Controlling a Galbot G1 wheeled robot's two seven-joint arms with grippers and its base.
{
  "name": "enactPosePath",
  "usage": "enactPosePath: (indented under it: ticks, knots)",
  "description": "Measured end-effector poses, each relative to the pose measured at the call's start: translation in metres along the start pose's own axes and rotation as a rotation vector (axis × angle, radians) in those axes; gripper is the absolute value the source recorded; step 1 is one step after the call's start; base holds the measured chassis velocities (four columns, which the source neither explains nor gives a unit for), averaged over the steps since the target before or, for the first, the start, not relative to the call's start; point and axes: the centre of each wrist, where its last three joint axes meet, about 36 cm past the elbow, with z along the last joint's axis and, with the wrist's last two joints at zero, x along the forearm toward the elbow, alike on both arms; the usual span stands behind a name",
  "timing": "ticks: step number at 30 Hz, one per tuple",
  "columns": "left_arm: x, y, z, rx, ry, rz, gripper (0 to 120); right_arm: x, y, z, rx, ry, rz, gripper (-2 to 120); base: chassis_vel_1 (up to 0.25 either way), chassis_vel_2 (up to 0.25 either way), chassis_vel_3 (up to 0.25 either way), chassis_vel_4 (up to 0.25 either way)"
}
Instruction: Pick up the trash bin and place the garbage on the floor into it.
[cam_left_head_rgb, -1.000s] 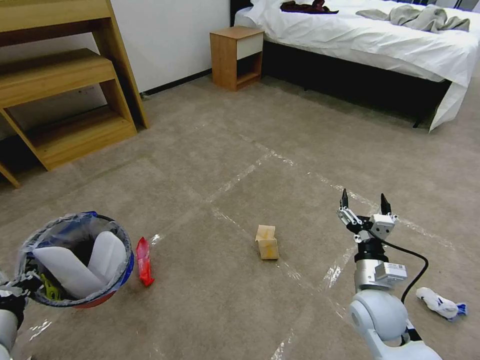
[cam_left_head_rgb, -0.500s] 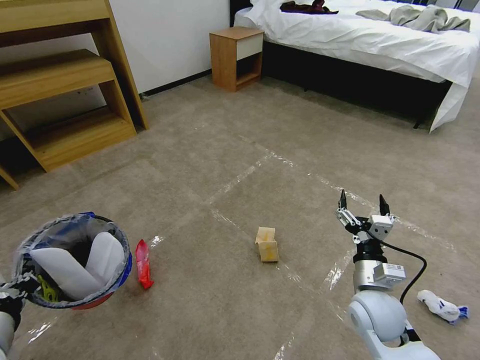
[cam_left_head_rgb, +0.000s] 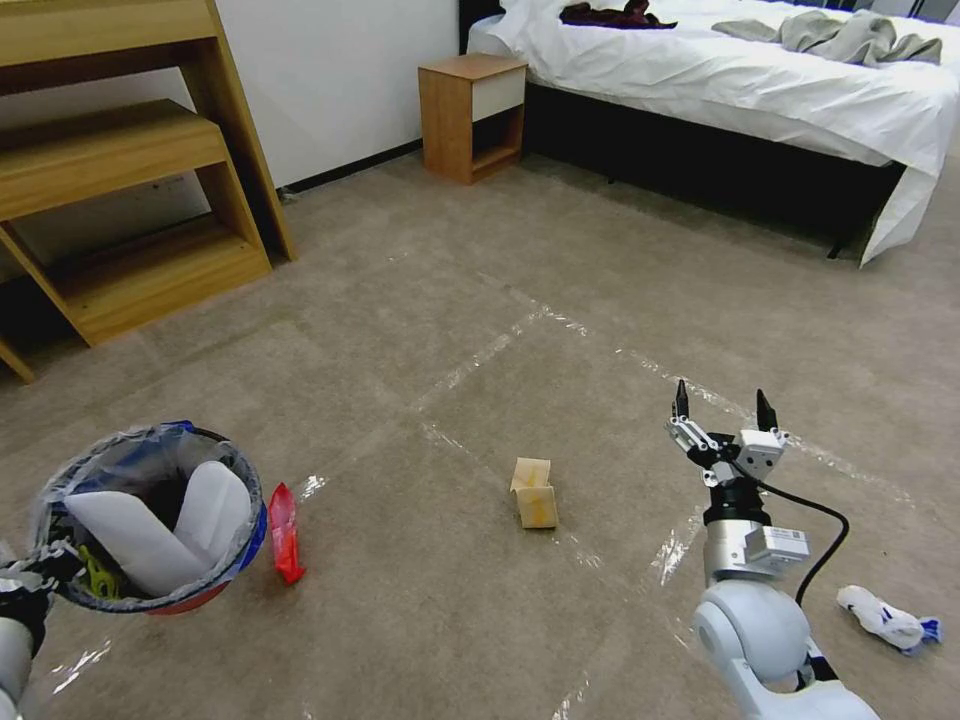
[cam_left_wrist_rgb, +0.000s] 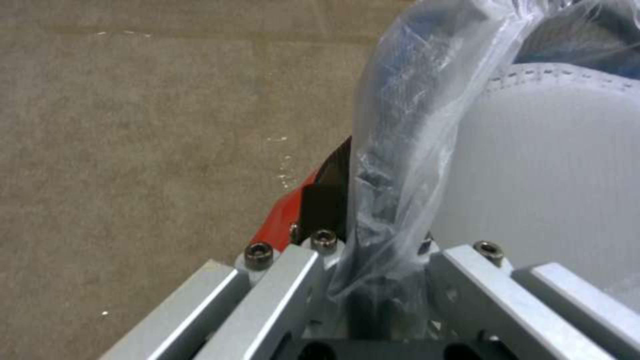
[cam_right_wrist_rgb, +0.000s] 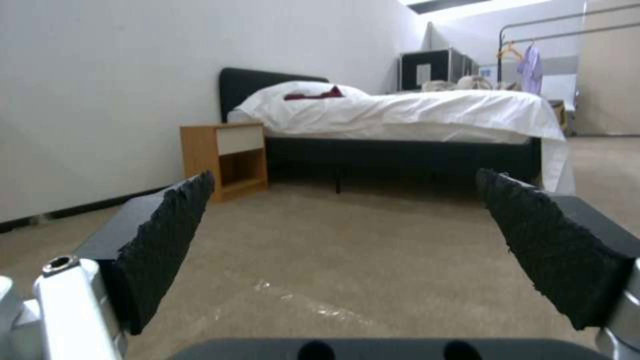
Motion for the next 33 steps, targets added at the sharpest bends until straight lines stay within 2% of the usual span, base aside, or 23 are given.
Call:
enactPosePath:
  ticks: [4,7,8,11,12,14,15,16,17,20,22,24,26,28,33]
  knots:
    - [0.0,0.0,-0.001,-0.003,0.0,0.001,1,-0.007,0.006,-0.008,-0.046,0.082,0.013,100,0.0,0.0,0.0,0.0]
    - [-0.001,-0.001,0.0,-0.004,0.003,0.004,1,-0.019,0.017,-0.018,-0.084,0.24,0.019,100,0.0,0.0,0.0,0.0]
    - [-0.001,-0.001,0.0,-0.004,0.003,0.004,1,-0.019,0.017,-0.018,-0.084,0.24,0.019,100,0.0,0.0,0.0,0.0]
    - [-0.003,-0.006,-0.001,-0.01,0.003,0.015,1,-0.034,0.028,-0.027,-0.118,0.43,0.058,100,0.0,0.0,0.0,0.0]
    - [-0.008,-0.009,-0.002,-0.013,0.003,0.025,1,-0.039,0.031,-0.033,-0.139,0.538,0.08,100,0.0,0.0,0.0,0.0]
    - [-0.011,-0.011,-0.003,-0.014,0.006,0.032,1,-0.041,0.032,-0.036,-0.151,0.597,0.089,100,0.0,0.0,0.0,0.0]
    - [-0.015,-0.012,-0.003,-0.014,0.011,0.036,1,-0.049,0.037,-0.042,-0.169,0.726,0.123,100,0.0,0.0,0.0,0.0]
    - [-0.017,-0.011,-0.001,-0.012,0.017,0.035,1,-0.058,0.045,-0.04,-0.179,0.849,0.136,100,0.0,0.0,0.0,0.0]
    - [-0.017,-0.011,-0.001,-0.012,0.017,0.035,1,-0.058,0.045,-0.04,-0.179,0.849,0.136,100,0.0,0.0,0.0,0.0]
    - [-0.018,-0.01,0.001,-0.004,0.022,0.026,1,-0.069,0.069,-0.023,-0.183,1.03,0.141,100,0.0,0.0,0.0,0.0]
    - [-0.018,-0.01,0.001,-0.003,0.023,0.025,1,-0.069,0.073,-0.021,-0.188,1.048,0.139,100,0.0,0.0,0.0,0.0]
    - [-0.018,-0.009,0.003,0.002,0.024,0.022,1,-0.07,0.096,-0.014,-0.229,1.13,0.118,100,0.0,0.0,0.0,0.0]
    - [-0.018,-0.009,0.003,0.003,0.024,0.021,1,-0.07,0.1,-0.013,-0.237,1.143,0.114,100,0.0,0.0,0.0,0.0]
    - [-0.017,-0.008,0.005,0.005,0.029,0.013,1,-0.068,0.122,-0.003,-0.259,1.193,0.09,100,0.0,0.0,0.0,0.0]
    - [-0.018,-0.006,0.01,0.011,0.039,-0.001,1,-0.066,0.151,0.016,-0.285,1.247,0.078,100,0.0,0.0,0.0,0.0]
